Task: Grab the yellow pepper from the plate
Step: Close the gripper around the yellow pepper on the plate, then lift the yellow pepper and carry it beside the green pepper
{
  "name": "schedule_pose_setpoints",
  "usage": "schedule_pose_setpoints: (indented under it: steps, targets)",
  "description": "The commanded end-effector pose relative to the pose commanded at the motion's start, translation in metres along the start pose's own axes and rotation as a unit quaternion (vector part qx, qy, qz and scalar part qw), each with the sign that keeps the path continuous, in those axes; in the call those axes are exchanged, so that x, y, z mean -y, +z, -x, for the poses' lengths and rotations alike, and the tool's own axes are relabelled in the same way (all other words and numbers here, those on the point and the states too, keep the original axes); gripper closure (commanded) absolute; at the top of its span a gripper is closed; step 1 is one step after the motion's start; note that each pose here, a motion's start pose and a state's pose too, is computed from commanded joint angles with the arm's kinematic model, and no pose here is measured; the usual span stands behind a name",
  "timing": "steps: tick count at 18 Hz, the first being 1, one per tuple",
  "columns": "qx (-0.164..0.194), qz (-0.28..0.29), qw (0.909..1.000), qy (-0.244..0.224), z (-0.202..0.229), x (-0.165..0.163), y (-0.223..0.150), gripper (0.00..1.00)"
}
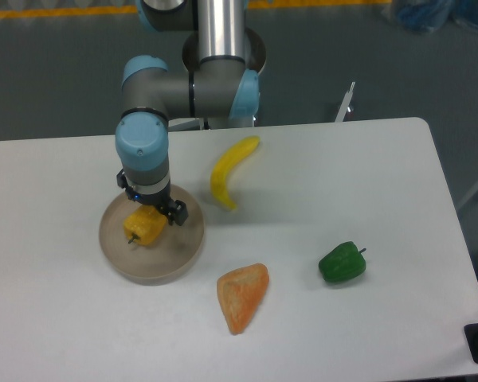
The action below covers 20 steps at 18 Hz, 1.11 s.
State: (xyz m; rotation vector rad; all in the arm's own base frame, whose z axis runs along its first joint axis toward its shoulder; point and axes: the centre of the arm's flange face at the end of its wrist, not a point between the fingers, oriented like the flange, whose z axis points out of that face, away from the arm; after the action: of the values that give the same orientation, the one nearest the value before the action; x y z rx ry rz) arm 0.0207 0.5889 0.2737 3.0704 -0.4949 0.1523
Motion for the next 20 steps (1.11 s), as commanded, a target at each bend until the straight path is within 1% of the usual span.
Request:
schedule_pose_setpoints:
  steps: [5, 10, 11, 14, 18, 19, 20]
  targets:
    - [-0.005, 0.016, 0.9993, -0.032, -0.009, 0.007, 0.021, 0.00]
    - [0.000, 0.010, 0.9997, -0.024, -0.007, 0.011, 0.016, 0.00]
    - [0.001, 0.008, 0.9998, -0.020, -0.007, 0.013, 0.013, 0.22]
    - [0.002, 0.000, 0.9998, -0.019, -0.004, 0.014, 0.005, 1.00]
    - [0.011, -0.015, 0.9994, -0.030, 0.020, 0.006, -0.019, 1.00]
    - [0.015, -0.023, 0.9991, -0.033, 0.031, 0.002, -0.030, 1.00]
    - [0.025, -0.037, 0.9985, -0.031, 0.048, -0.003, -0.050, 1.00]
